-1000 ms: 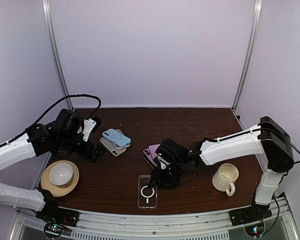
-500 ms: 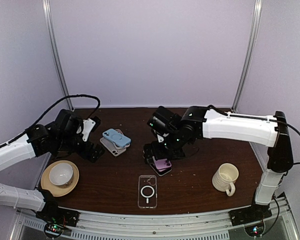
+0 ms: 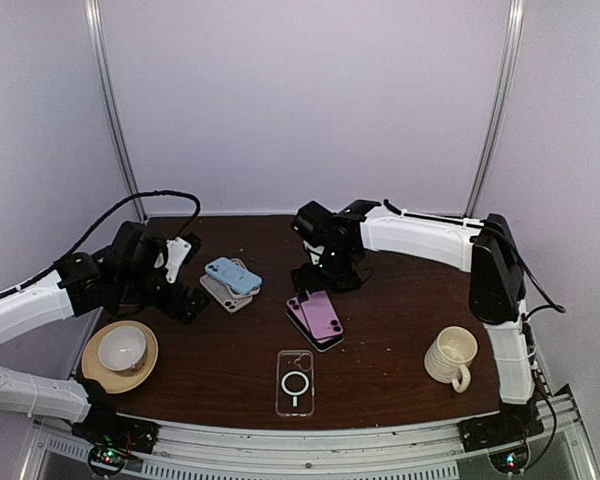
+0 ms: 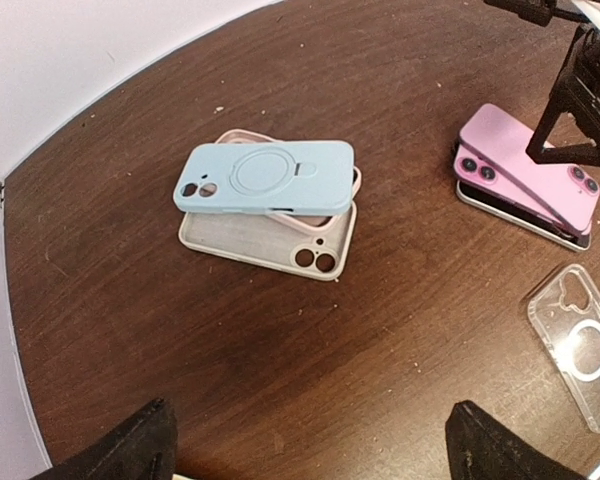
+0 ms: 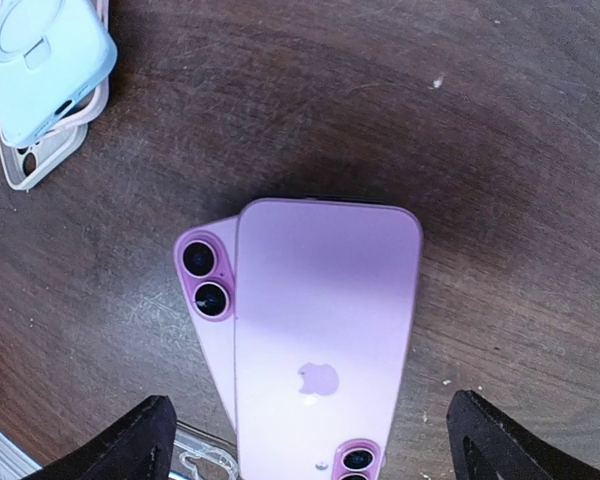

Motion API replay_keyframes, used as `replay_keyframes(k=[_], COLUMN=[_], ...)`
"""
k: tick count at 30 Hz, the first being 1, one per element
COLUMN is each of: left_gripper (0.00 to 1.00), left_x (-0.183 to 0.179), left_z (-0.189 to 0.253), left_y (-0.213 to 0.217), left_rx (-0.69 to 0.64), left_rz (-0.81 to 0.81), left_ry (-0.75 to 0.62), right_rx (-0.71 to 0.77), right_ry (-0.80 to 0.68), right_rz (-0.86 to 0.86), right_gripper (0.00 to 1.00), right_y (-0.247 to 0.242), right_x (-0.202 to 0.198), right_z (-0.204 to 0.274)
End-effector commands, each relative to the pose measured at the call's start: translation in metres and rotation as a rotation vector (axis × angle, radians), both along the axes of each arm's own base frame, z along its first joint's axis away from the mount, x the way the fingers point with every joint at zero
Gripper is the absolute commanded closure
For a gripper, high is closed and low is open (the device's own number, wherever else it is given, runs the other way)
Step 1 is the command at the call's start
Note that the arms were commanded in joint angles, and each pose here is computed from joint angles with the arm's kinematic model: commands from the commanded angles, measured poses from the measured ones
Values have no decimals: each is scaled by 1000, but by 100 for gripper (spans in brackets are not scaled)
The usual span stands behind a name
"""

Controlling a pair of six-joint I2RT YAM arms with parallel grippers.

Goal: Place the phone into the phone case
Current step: Pick up the phone at the center of the board.

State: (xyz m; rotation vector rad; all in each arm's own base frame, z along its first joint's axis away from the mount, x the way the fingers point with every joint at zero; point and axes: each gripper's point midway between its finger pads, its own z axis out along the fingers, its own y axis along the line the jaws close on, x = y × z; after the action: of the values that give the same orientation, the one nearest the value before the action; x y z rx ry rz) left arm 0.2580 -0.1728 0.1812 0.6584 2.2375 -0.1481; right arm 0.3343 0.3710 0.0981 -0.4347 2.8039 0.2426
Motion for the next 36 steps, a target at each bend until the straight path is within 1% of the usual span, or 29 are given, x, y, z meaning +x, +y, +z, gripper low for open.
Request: replay_keyframes(k=[1, 10, 18, 24, 26, 28, 32, 36], left_gripper=[2, 2, 2, 3, 3, 2, 2, 3], left_x=[11, 12, 10, 10, 10, 10, 10, 9], left_z=[-2, -6, -7, -6, -6, -7, -6, -7], left_y=[2, 2, -2, -3, -4, -4, -3, -3], left_rx=[28, 30, 12, 6, 4, 5, 3, 3], left_rz=[19, 17, 1, -4, -8, -8, -7, -9], left_ry=[-20, -4, 9, 9, 11, 11, 9, 12], right_rx=[3, -41, -82, -94, -85, -81, -79, -80], right_ry=[36, 90, 102, 118, 127, 132, 132, 127], right_rz=[65, 63, 54, 57, 64, 67, 69, 84], right_gripper=[1, 5, 1, 2, 5, 9, 25, 31], right_y=[12, 5, -6, -6, -4, -3, -3, -4], right_x=[-3, -11, -4, -4, -5, -5, -5, -6], right_z=[-6, -34, -45, -56, -58, -60, -59, -55])
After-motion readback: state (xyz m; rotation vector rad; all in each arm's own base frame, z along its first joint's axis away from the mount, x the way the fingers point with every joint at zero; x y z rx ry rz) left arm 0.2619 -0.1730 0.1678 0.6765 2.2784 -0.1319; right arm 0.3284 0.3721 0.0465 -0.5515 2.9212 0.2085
